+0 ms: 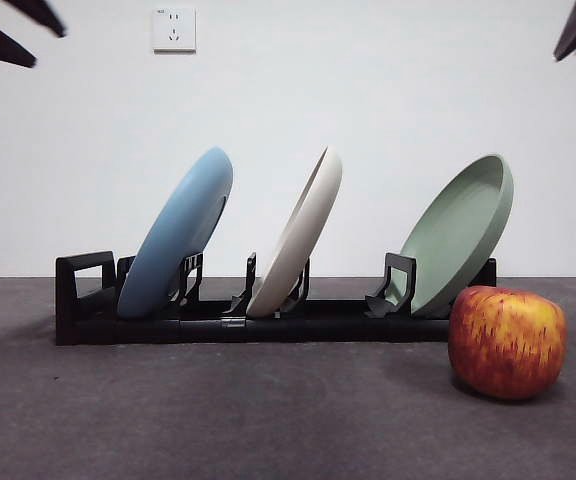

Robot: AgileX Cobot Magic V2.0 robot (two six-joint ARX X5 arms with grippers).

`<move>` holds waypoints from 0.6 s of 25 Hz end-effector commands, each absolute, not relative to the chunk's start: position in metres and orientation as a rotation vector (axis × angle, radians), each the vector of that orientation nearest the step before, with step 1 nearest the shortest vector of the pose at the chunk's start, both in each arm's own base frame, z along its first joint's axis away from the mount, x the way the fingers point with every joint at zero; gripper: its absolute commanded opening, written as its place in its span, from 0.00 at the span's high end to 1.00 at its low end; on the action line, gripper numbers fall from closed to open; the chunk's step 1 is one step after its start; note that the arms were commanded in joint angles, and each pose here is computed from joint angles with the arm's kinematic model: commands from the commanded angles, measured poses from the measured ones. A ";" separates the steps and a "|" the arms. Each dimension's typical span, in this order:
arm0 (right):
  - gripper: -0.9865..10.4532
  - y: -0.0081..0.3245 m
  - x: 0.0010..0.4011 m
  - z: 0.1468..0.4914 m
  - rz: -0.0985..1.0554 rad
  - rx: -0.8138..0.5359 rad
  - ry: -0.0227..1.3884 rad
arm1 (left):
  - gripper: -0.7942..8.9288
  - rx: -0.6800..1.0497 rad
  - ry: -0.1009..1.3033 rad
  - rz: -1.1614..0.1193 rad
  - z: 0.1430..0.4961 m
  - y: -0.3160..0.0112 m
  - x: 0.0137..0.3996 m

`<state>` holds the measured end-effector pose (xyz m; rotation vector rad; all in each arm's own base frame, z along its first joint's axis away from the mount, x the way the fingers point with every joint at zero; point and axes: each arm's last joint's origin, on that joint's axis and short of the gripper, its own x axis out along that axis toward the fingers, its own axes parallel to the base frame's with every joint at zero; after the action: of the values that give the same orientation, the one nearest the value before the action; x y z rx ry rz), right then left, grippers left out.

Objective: Take the blue plate from the plate rack,put the plate on the table,take the apple from the table,put the apple in the plate

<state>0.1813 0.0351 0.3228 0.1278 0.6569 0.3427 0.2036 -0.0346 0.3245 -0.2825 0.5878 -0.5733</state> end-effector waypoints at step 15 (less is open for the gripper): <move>0.58 0.034 0.178 0.317 0.336 0.121 0.743 | 0.56 -0.085 0.853 -0.557 0.319 -0.136 0.339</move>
<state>0.1775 0.0343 0.3150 0.1285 0.7542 0.3329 0.3383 -0.1341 0.3218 -0.1001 0.8502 -0.5526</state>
